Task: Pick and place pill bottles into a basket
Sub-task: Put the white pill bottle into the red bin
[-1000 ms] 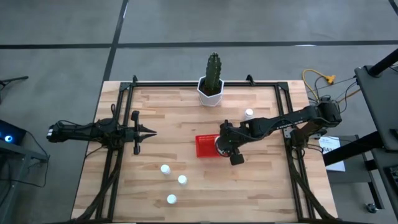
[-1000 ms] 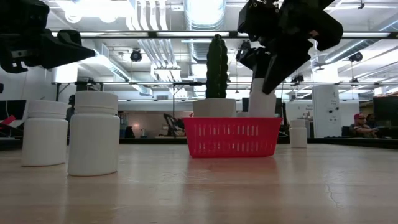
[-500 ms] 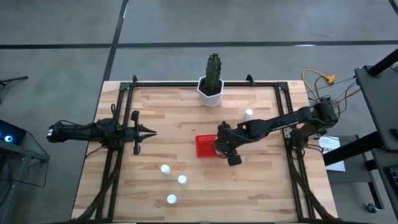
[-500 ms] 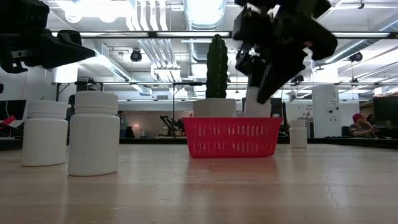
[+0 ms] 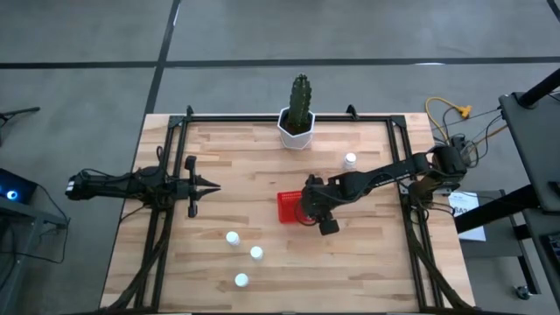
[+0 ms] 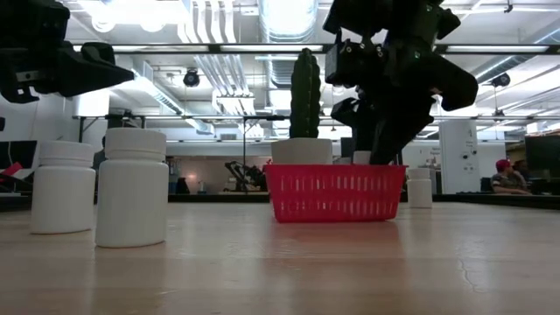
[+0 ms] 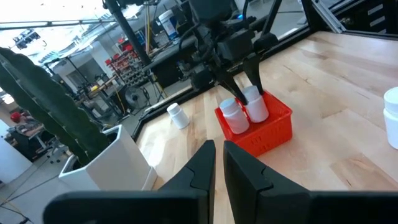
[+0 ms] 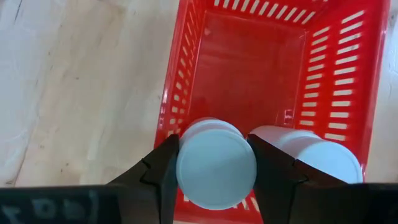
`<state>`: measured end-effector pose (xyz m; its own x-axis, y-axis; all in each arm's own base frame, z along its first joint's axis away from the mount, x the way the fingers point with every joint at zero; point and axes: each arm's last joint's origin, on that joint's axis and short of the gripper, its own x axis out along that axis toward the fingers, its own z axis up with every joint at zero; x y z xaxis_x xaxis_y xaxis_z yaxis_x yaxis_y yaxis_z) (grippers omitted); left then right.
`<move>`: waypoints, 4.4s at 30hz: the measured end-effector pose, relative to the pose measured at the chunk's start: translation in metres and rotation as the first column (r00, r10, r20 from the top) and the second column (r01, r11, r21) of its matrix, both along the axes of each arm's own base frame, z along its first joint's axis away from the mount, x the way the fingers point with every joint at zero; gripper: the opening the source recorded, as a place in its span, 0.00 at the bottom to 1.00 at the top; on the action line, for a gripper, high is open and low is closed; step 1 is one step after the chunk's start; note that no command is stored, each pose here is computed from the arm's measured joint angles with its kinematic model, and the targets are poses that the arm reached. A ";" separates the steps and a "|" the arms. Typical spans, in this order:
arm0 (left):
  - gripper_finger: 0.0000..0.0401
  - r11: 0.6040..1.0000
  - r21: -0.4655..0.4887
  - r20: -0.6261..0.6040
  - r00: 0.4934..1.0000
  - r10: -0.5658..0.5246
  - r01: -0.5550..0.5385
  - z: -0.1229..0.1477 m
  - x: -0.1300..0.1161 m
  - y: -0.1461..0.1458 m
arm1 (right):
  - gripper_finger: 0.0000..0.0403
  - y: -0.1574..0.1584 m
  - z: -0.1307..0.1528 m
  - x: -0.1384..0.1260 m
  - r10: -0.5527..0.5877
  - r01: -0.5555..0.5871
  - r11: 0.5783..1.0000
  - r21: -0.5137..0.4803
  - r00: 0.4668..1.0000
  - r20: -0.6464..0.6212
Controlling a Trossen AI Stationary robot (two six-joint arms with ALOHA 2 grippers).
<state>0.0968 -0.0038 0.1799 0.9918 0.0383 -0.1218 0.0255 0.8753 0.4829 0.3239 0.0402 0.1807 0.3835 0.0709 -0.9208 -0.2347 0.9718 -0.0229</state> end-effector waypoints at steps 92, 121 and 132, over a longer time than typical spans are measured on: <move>0.04 1.000 0.000 0.001 1.000 0.000 0.000 0.000 0.000 0.000 | 0.46 -0.080 0.063 -0.026 -0.275 0.272 0.931 -0.242 0.961 0.023; 0.04 1.000 0.000 0.001 1.000 0.000 0.000 0.000 0.000 0.000 | 0.57 -0.147 0.070 -0.111 -0.506 0.498 0.861 -0.107 0.860 -0.067; 0.04 1.000 0.000 0.001 1.000 0.000 0.000 0.000 0.000 0.000 | 0.69 -0.163 0.062 -0.114 -0.508 0.495 0.860 -0.128 0.855 -0.103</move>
